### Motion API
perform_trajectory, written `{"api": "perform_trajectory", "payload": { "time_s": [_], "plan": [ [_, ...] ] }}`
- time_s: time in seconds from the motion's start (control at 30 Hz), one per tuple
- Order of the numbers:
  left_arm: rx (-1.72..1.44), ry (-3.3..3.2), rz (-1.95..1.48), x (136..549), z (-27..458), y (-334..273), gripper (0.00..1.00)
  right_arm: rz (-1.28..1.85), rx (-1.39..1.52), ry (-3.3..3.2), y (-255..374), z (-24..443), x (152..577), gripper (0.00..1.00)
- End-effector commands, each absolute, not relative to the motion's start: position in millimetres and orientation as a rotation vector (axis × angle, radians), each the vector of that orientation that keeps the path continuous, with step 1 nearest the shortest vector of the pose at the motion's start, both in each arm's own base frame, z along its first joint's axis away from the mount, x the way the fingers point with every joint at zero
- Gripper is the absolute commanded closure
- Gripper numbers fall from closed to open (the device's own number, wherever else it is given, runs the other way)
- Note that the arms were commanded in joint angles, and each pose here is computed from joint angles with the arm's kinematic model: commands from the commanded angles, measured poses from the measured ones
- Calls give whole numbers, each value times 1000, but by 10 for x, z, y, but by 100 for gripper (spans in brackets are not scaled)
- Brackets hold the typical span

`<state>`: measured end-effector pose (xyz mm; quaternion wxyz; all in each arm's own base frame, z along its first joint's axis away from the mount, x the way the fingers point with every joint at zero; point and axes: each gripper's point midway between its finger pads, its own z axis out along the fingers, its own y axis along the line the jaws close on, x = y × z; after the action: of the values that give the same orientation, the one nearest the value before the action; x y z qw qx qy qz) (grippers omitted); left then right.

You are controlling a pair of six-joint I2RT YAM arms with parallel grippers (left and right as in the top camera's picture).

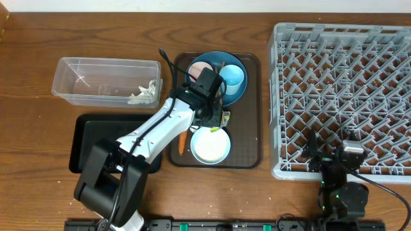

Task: Sort waste into correct bins and load items into the dishwasher rack
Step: 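Reach the left gripper back to the Pandan wrapper and foil, then grasp the foil and Pandan wrapper with the left gripper, lift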

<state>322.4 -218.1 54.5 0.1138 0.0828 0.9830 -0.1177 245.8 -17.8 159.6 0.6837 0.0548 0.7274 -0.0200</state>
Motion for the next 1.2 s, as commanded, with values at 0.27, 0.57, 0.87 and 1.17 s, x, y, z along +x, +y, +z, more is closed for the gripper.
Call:
{"api": "perform_trajectory", "payload": {
  "time_s": [0.27,0.57,0.87,1.17],
  "plan": [
    [233,2722,-241,3341,1169,-1826,94,-29,127,1632,-153,1587,2458,1],
    [68,2585,-152,3554,1575,-1383,94,-29,127,1632,-153,1586,2458,1],
    [-123,2572,-188,3669,1605,-1115,94,-29,127,1632,-153,1587,2458,1],
    [-107,2584,-233,3642,1583,-1181,94,-29,127,1632,-153,1587,2458,1]
  ]
}}
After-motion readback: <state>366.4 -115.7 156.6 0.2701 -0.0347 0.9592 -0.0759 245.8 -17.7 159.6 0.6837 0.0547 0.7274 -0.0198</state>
